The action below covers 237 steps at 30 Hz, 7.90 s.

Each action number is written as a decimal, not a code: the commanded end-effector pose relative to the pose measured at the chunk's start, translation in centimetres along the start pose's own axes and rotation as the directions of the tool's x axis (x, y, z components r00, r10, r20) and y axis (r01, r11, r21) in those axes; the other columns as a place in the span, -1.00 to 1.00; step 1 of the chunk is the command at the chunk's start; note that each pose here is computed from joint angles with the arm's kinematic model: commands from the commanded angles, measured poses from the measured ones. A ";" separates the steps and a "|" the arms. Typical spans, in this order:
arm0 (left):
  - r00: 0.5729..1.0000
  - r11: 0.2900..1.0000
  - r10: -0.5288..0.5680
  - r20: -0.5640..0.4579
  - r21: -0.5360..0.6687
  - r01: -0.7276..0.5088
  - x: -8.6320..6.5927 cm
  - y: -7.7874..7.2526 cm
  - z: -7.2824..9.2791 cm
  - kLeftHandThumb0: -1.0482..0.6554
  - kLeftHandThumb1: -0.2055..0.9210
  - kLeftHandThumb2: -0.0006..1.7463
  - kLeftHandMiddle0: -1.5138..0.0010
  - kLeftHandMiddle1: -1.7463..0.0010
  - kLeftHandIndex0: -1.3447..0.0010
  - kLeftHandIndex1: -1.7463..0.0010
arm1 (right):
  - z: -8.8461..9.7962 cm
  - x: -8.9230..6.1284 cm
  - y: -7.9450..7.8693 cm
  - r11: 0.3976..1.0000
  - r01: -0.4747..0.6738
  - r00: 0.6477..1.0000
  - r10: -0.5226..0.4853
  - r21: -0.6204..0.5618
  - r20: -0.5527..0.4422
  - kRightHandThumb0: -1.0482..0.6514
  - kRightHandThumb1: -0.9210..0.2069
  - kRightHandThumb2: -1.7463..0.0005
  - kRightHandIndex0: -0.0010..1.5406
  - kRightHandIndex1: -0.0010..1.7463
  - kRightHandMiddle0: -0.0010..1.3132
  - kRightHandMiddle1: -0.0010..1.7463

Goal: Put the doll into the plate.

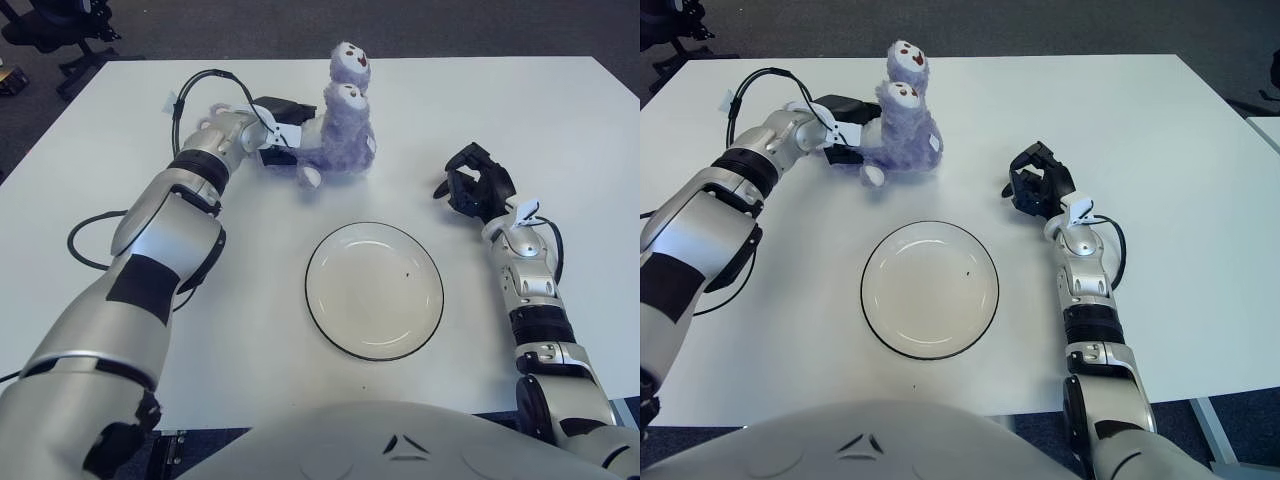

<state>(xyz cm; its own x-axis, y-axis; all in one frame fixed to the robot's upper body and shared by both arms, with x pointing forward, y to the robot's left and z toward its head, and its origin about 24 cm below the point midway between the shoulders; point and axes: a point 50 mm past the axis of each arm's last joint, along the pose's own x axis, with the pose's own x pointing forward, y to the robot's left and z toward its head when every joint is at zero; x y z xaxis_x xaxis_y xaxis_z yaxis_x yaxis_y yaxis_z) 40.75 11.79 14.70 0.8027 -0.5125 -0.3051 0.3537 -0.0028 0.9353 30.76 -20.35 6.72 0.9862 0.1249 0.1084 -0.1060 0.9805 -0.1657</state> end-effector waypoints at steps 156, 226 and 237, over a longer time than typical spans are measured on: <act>0.435 0.955 0.100 0.895 0.037 -0.295 -8.6 -1.9 8.9 -0.17 1.00 -0.62 0.35 0.63 0.62 0.03 | -1.6 0.0 0.8 0.997 -0.037 0.994 0.031 -0.067 -0.102 -0.22 -0.54 0.01 0.11 1.00 -0.44 1.00; 0.469 0.790 0.509 0.722 -0.608 0.080 -7.2 0.6 4.9 -0.72 1.00 0.02 0.68 1.00 0.56 0.96 | -1.7 0.3 0.8 0.996 -0.037 0.994 0.028 -0.086 -0.103 -0.22 -0.54 0.02 0.12 1.00 -0.43 0.99; 0.499 0.722 0.599 0.626 -0.692 0.003 -7.9 1.8 2.8 -0.70 1.00 0.05 0.61 0.99 0.54 0.96 | -1.8 0.3 0.7 0.996 -0.039 0.994 0.030 -0.086 -0.104 -0.22 -0.54 0.02 0.11 1.00 -0.44 0.99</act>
<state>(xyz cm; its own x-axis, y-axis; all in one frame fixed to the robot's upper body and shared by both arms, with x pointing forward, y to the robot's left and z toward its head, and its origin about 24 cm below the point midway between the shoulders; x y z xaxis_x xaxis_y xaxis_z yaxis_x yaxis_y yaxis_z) 33.24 11.95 18.80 0.2250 -0.8478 0.4802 0.6583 0.4956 0.5666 31.84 -19.50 7.18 0.9828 0.1456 0.1135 -0.1143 0.9627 -0.2454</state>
